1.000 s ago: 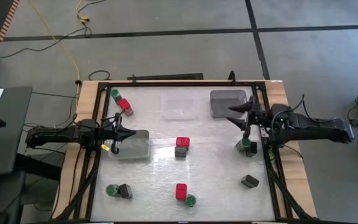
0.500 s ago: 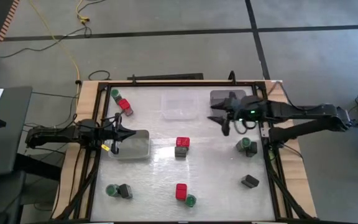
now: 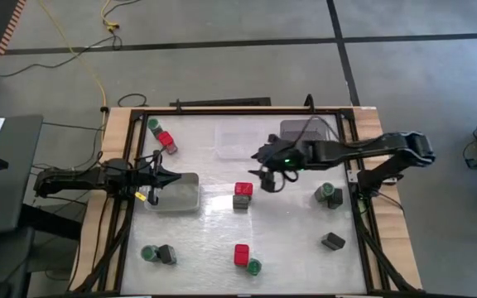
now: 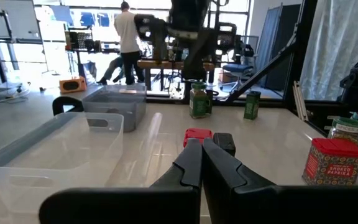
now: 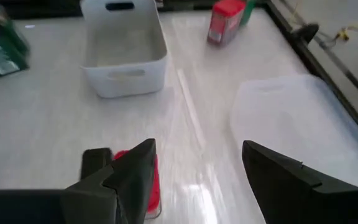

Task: Sort spices by type
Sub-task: Put the red seasoning can into the transparent bin

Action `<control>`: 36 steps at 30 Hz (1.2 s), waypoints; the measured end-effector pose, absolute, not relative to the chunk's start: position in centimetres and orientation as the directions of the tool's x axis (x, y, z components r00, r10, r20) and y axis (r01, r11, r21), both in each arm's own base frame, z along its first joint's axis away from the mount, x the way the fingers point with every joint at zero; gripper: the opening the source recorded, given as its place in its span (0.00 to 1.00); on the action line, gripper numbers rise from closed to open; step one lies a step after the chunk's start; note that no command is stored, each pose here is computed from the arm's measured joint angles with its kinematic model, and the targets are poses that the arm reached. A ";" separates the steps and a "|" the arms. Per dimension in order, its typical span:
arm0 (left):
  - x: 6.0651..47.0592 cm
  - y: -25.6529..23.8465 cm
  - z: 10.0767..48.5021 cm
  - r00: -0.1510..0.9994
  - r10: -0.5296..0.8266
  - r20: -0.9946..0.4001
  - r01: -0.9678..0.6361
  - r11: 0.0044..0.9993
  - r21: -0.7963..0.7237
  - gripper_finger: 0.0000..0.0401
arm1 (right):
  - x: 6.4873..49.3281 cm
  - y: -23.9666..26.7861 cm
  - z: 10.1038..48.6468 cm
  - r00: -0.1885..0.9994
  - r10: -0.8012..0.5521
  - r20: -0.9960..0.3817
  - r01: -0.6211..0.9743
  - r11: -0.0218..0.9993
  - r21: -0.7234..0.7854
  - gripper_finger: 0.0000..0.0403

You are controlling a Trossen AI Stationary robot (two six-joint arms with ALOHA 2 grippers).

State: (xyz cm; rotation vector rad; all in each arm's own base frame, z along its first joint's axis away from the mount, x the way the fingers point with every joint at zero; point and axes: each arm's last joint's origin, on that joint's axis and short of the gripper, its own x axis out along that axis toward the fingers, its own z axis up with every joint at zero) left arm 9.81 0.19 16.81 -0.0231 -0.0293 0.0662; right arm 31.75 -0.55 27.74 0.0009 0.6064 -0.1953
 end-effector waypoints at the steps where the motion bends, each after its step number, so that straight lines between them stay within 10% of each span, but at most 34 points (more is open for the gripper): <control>1: 9.8 0.2 16.8 0.997 0.067 0.029 -0.066 0.998 -0.024 0.00 | 32.3 -0.5 27.1 0.794 -0.179 -0.581 0.182 0.982 -0.055 0.67; 36: 9.8 0.2 16.8 0.997 0.066 0.029 -0.066 0.998 -0.024 0.00 | 37.0 1.1 19.6 0.664 -0.007 -0.748 0.067 0.996 0.050 0.67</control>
